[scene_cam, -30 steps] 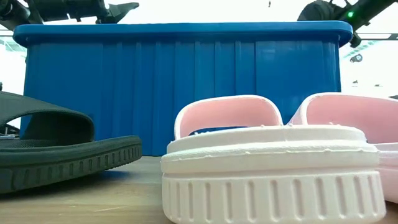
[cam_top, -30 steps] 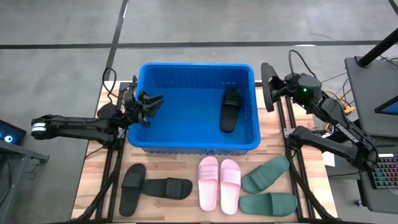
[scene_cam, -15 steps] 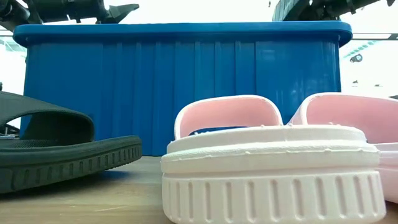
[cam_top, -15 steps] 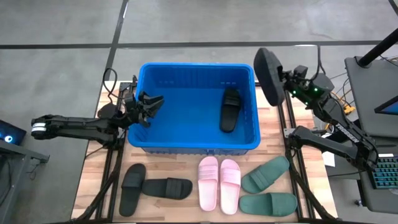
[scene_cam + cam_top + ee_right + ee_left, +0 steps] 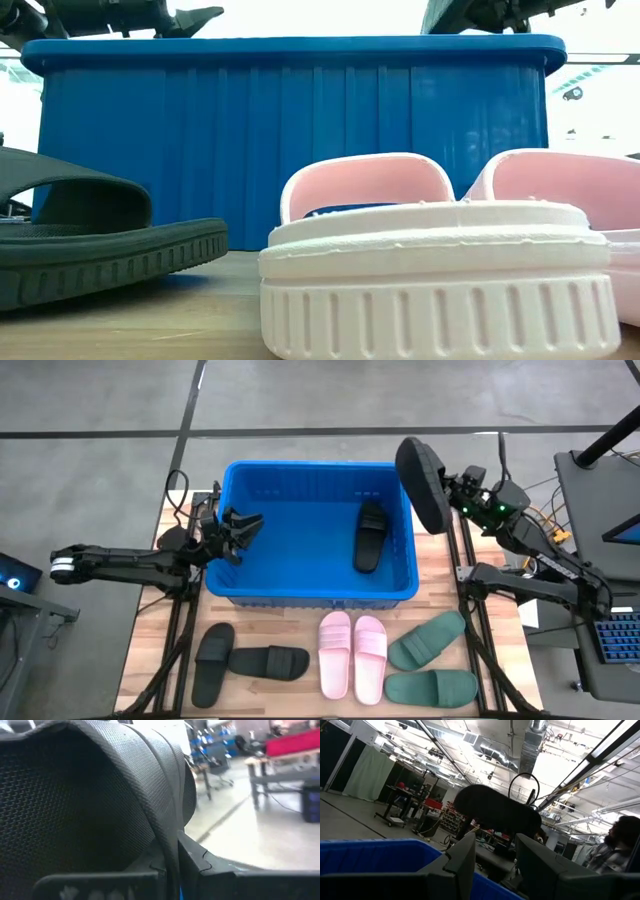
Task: Pick and place slides into bin
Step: Put the top black slide into the blue bin
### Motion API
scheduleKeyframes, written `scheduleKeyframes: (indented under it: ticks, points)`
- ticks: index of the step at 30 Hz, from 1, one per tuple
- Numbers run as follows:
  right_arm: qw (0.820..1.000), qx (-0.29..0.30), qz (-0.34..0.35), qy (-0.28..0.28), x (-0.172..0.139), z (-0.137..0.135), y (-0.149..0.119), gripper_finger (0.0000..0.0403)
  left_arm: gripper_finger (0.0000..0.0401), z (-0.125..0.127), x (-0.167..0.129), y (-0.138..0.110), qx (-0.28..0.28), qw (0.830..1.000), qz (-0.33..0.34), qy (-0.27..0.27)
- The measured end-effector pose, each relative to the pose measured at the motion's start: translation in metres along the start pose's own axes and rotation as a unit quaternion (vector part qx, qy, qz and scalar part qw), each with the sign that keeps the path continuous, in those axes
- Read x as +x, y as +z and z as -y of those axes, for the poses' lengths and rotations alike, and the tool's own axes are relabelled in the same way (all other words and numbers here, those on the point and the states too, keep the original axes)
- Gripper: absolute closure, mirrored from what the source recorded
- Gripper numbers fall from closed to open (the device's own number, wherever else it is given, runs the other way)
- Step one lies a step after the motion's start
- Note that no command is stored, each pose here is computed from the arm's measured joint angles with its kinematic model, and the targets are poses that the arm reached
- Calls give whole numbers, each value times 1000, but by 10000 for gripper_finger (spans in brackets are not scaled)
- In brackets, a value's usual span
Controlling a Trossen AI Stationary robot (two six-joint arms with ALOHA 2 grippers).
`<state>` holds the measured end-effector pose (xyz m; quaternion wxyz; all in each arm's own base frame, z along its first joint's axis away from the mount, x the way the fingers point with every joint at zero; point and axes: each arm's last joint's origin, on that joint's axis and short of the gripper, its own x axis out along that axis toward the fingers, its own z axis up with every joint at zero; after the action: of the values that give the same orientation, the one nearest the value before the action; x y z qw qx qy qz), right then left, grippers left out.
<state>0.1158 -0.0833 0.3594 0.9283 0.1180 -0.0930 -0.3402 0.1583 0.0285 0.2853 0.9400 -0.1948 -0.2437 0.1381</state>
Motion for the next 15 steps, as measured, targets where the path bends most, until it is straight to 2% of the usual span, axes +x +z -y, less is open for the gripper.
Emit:
scheduleKeyframes:
  ticks: [4, 9, 15]
  points:
    - [996, 32, 44, 74, 8, -12, 7, 391, 276, 0, 0, 1, 0, 1000, 1, 0]
    - [981, 89, 61, 163, 17, -23, 11, 391, 276, 0, 0, 1, -1, 1000, 2, 0]
    - [968, 128, 43, 210, 25, -29, 7, 391, 276, 0, 0, 1, -1, 1000, 1, 0]
